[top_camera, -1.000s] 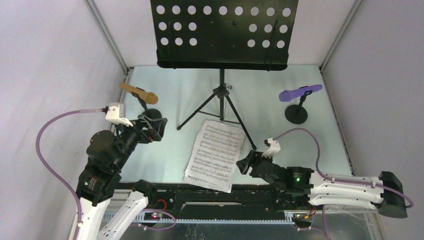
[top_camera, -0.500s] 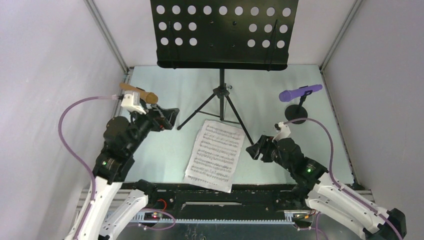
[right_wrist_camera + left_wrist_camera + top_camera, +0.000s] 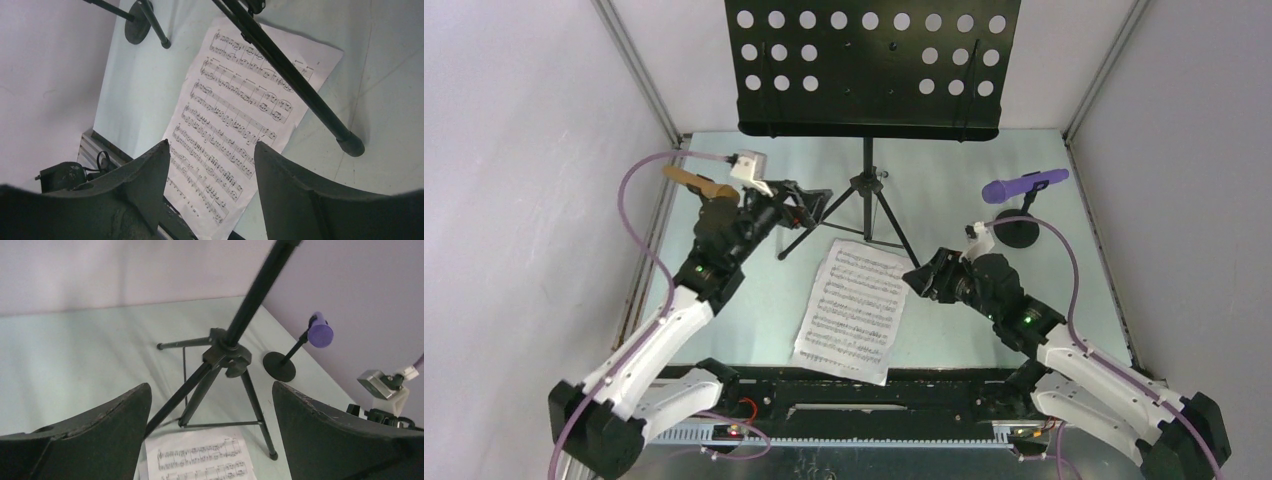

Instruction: Pack up the instrument practice props

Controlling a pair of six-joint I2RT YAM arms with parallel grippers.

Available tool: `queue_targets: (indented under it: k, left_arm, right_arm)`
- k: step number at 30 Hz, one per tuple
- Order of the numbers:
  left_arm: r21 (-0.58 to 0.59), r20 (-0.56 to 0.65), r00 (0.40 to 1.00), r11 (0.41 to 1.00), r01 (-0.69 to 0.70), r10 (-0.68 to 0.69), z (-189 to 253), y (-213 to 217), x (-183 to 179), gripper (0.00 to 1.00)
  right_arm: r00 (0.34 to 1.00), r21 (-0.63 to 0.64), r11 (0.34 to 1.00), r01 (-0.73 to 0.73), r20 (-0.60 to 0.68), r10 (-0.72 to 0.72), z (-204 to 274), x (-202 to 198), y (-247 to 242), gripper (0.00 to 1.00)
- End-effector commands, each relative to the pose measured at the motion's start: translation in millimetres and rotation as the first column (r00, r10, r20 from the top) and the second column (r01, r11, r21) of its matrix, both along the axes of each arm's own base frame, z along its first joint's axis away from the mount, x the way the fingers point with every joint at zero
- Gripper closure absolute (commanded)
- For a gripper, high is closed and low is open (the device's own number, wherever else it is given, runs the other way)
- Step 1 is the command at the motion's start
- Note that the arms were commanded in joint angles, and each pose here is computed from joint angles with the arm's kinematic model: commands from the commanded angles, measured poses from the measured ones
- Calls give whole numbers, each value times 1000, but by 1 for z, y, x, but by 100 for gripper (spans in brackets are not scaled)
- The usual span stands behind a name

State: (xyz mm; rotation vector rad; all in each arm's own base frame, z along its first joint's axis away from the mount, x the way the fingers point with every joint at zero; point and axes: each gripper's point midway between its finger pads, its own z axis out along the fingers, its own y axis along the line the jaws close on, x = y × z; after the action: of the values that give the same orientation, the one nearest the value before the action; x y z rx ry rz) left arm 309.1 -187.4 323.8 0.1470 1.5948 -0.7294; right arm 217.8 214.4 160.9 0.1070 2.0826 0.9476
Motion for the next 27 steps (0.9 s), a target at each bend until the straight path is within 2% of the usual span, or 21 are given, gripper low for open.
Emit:
queue_targets:
  k: [1,6,10,13,18,24,27]
  left_arm:
    - [61,253,959,992,115,-126,35,-36,11,3]
    - [137,371,903,974,178,-217,34,-63,32,5]
    - [214,390,861,942,259,-326,26,-86,42,12]
    - [224,418,824,923,314,-382,25,-98,45,15]
    - [193,420,781,886,421,-462,24,-108,55,20]
    - [208,418,760,866,454,-498,28,-111,72,21]
    - [234,398,723,825,515,-564,25,-120,74,23]
  right_arm:
    - [999,53,998,-23,28,22,20,4,9,30]
    - [999,45,999,-16,28,15,21,-1,3,30]
    - [1000,33,999,-8,26,7,21,-5,-3,30]
    - [1000,24,1000,-6,20,5,19,-8,-6,30]
    - [1000,12,1000,-6,13,6,17,-11,-9,30]
    - [1000,7,1000,-4,7,4,15,-13,-11,30]
    - [1000,5,1000,-6,1,6,15,-15,-12,30]
